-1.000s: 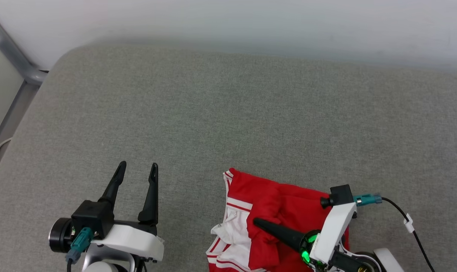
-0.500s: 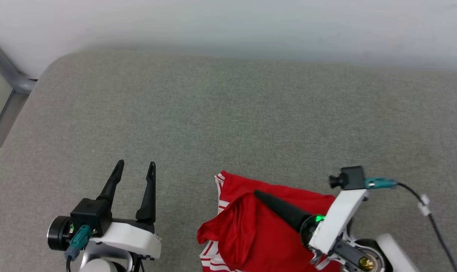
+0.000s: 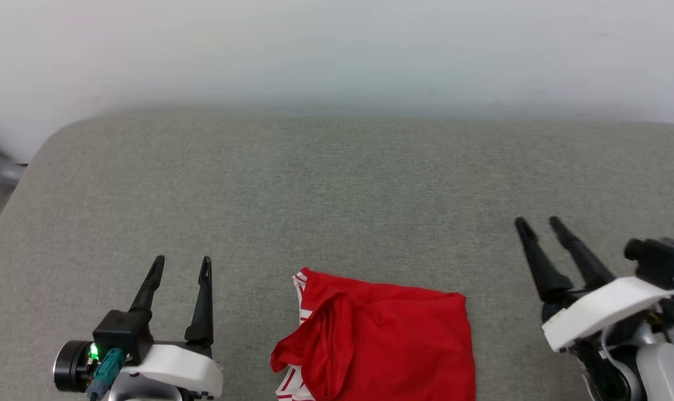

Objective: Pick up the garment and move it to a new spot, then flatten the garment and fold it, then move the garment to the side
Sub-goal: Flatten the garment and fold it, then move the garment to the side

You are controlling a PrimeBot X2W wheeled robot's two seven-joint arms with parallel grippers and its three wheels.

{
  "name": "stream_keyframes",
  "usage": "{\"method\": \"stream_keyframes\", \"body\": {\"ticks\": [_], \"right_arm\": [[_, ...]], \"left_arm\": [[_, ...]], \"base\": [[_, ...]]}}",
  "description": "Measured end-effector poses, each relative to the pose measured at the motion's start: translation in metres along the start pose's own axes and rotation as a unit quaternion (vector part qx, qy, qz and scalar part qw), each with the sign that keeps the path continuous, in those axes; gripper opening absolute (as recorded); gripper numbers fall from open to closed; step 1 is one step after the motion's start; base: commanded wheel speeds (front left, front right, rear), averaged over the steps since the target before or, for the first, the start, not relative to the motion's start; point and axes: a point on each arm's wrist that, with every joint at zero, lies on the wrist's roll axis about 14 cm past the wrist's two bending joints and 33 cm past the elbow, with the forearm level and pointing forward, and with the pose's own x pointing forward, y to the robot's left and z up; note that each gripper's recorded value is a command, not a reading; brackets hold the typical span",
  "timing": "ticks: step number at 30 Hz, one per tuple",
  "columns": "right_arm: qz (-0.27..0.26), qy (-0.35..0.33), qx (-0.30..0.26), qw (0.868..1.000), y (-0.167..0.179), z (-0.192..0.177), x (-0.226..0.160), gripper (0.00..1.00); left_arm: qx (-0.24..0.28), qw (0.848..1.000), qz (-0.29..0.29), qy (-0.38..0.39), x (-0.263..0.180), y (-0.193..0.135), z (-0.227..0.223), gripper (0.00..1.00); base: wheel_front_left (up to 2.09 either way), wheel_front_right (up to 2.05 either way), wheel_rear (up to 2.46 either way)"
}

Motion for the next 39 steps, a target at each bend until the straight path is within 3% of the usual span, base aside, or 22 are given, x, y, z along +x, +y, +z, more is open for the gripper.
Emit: {"method": "stream_keyframes", "body": {"ticks": [8,14,33,39], "right_arm": [[-0.063,-0.080,-0.141,0.985,-0.016,0.043,-0.045,1.00],[-0.085,-0.082,-0.179,0.977,-0.016,0.041,-0.072,1.00],[-0.107,-0.075,-0.161,0.978,-0.018,0.031,-0.090,1.00],[-0.132,-0.044,-0.107,0.985,-0.038,0.018,-0.091,1.00]], "left_arm": [[0.004,1.000,-0.009,0.005,-0.007,-0.007,-0.003,1.00],[0.005,1.000,-0.012,0.005,-0.011,-0.008,-0.002,1.00],[0.004,1.000,0.008,0.003,-0.012,0.002,-0.001,1.00],[0.002,1.000,0.009,0.004,-0.012,0.003,-0.002,1.00]], "base": [[0.00,0.00,0.00],[0.00,0.00,0.00],[0.00,0.00,0.00],[0.00,0.00,0.00]]}}
